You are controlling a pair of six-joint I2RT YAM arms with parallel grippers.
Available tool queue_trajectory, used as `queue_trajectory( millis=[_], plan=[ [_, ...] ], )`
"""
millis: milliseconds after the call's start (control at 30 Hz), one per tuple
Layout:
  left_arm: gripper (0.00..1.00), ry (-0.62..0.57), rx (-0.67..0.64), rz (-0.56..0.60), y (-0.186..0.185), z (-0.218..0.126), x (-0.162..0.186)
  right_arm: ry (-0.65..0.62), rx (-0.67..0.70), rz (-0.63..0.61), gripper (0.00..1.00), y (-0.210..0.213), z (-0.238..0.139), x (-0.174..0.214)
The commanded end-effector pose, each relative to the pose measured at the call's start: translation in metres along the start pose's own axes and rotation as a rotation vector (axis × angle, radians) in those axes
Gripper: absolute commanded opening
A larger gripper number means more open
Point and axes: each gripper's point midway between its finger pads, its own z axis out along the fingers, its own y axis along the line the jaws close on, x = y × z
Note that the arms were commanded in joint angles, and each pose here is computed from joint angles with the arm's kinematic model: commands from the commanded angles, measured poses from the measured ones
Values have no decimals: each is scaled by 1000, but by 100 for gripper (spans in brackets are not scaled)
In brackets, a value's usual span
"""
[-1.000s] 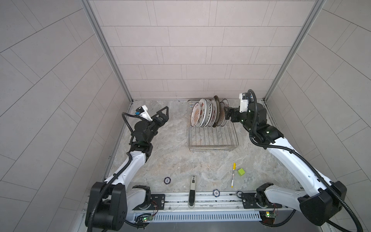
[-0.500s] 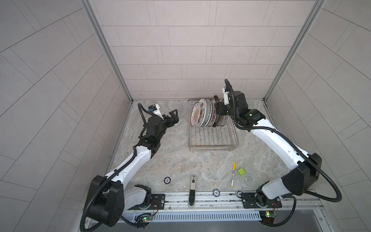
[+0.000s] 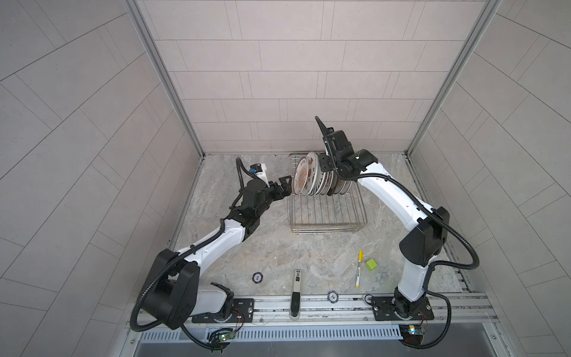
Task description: Unload the plates from the dish rack
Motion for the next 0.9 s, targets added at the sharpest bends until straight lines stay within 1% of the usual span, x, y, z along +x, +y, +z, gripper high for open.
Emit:
queue_trajectory(
  millis=[0, 33, 67, 133, 300, 433, 600, 733, 867],
  plan=[
    [100, -33, 82, -12, -25, 5, -11, 59, 96, -51, 42, -10, 3, 10],
    [100, -24, 79, -7, -25, 8, -9, 65, 107, -72, 37, -9, 6, 11],
    [100, -22, 76, -5, -26, 9, -9, 73, 123, -80, 36, -10, 8, 11],
    [100, -19, 75, -6, -27, 13, -8, 83, 171, -84, 36, -15, 13, 11],
    [100, -1, 89, -23, -29, 23, -2, 106, 223, -105, 34, -17, 25, 15],
    [100, 11, 91, -27, -29, 28, 1, 102, 327, -116, 31, -27, 30, 13],
    [100, 14, 76, -12, -26, 31, 3, 116, 349, -129, 30, -26, 40, 15],
    [100, 21, 68, -9, -25, 33, 5, 134, 361, -139, 28, -25, 48, 19],
    [100, 25, 71, -4, -27, 33, 6, 132, 420, -141, 27, -32, 50, 19]
  ],
)
